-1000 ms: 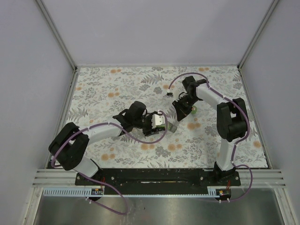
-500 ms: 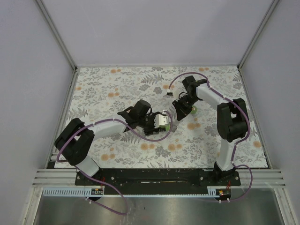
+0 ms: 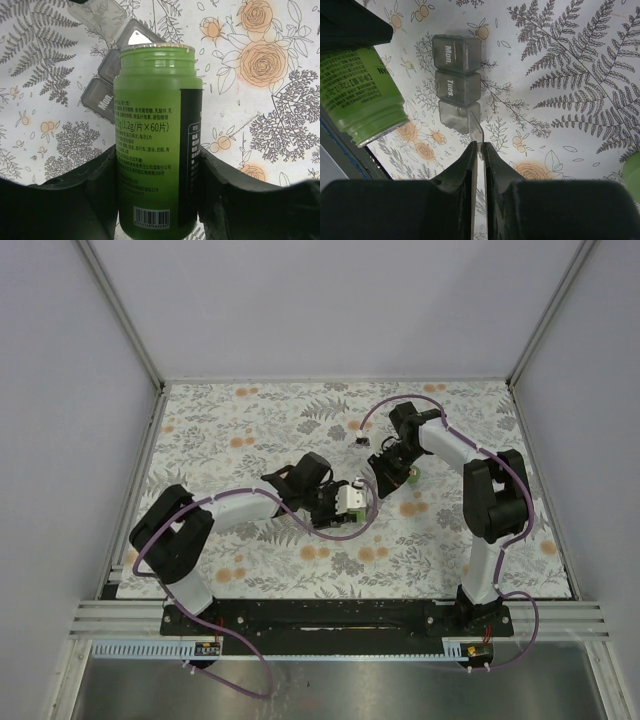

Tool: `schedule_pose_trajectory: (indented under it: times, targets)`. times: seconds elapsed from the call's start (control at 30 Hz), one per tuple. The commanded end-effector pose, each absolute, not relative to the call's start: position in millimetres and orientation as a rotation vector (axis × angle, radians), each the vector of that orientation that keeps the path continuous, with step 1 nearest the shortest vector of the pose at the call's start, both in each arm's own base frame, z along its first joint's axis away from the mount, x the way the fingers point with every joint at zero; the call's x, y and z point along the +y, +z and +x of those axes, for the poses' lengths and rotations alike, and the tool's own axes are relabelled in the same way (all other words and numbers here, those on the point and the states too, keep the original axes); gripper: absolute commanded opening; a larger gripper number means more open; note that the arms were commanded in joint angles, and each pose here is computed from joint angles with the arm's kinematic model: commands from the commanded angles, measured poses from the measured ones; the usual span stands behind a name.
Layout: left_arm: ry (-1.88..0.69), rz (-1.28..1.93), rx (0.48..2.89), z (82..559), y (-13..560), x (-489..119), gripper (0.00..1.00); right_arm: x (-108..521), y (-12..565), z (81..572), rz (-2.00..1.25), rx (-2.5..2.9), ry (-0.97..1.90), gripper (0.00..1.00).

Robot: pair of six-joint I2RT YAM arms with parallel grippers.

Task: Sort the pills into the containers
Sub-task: Pour the pill into the pill container.

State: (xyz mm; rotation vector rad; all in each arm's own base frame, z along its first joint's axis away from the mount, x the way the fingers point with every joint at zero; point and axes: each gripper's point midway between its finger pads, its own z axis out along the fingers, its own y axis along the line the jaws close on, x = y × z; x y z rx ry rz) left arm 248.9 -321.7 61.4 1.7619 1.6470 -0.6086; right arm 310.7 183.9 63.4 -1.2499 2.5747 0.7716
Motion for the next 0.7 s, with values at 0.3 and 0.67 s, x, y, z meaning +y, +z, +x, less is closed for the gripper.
schedule_pose_trajectory:
  times: [0.3, 0.67]
  targets:
    - [-0.540, 1.802, 1.582, 265.4, 70.1, -341.0, 0.00, 183.9, 69.2, 313.5, -1.258, 2.539, 0.774, 0.04]
    - [-0.494, 1.902, 1.524, 268.3, 64.9, -341.4, 0.00, 184.3, 68.4, 313.6, -1.254, 2.545, 0.778, 0.04]
